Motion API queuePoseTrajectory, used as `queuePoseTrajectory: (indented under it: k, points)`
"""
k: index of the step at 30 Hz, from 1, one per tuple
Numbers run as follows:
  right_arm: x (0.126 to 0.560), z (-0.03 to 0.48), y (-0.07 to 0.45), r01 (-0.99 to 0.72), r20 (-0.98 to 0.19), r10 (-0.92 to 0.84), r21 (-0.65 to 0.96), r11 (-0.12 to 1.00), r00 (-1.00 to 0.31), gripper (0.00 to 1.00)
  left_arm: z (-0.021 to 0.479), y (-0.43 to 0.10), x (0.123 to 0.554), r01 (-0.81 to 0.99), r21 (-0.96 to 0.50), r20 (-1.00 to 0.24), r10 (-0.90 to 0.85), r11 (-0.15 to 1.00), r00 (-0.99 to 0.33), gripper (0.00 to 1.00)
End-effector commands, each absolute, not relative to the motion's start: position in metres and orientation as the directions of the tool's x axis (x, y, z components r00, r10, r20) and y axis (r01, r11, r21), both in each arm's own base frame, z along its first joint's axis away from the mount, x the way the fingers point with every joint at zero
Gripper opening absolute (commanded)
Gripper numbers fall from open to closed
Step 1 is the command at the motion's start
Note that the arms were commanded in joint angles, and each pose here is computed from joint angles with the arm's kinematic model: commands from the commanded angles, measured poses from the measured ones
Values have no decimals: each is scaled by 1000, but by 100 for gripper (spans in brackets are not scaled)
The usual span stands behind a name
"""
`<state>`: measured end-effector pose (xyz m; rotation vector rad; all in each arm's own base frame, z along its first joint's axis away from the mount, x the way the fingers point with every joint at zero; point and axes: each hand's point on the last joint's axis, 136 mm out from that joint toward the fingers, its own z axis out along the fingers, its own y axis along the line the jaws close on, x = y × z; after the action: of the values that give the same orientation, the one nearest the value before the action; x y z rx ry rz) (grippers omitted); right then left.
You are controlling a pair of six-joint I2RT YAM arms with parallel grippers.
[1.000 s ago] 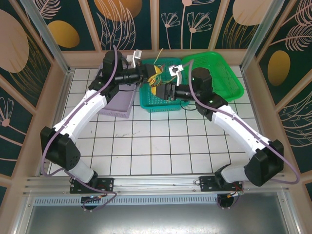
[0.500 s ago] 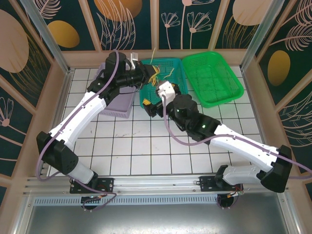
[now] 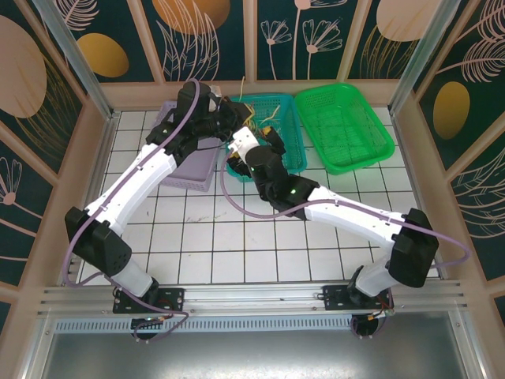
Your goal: Untangle the cables
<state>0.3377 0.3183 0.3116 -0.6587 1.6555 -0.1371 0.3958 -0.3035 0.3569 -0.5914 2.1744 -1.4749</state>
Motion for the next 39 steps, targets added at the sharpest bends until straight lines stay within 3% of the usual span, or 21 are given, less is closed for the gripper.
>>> queuePoseTrajectory:
  k: [1, 6, 8, 10, 11, 13, 19, 26, 30, 32, 35, 39]
  points:
    - [357, 329, 313, -276, -891, -453, -429, 860, -26, 90, 373, -319, 379, -139, -952, -31, -540, 272, -841, 0]
    - [372, 319, 310, -331, -902, -428, -390, 859, -48, 76, 376, -323, 374, -157, -957, 7, -521, 244, -853, 0]
    - [374, 317, 315, -400, -916, -396, -339, 851, -65, 45, 376, -324, 372, -165, -959, 23, -513, 232, -858, 0]
    - [370, 315, 325, -501, -925, -371, -282, 818, -85, 21, 375, -324, 371, -169, -959, 30, -512, 227, -858, 0]
    - [363, 314, 333, -578, -930, -354, -237, 781, -96, 11, 374, -325, 371, -171, -959, 32, -511, 228, -859, 0]
    - [350, 315, 340, -683, -943, -303, -133, 718, -135, 2, 374, -324, 371, -172, -958, 32, -513, 229, -858, 0]
    - [317, 319, 329, -819, -948, -174, 127, 560, -266, 0, 372, -321, 376, -177, -950, 12, -537, 257, -844, 0]
    - [307, 321, 319, -843, -922, -122, 276, 462, -368, 0, 370, -324, 378, -169, -950, 7, -525, 262, -851, 0]
    - [295, 330, 323, -847, -869, -93, 441, 297, -486, 0, 373, -329, 379, -134, -956, -15, -499, 261, -867, 0]
    - [280, 333, 331, -828, -825, -111, 531, 179, -554, 0, 381, -331, 380, -75, -962, -63, -482, 262, -874, 0]
    - [273, 333, 328, -758, -747, -134, 645, 93, -652, 0, 400, -327, 385, 61, -966, -176, -467, 251, -866, 0]
    - [246, 338, 330, -652, -650, -172, 756, -55, -740, 0, 439, -314, 382, 343, -922, -386, -463, 179, -798, 0]
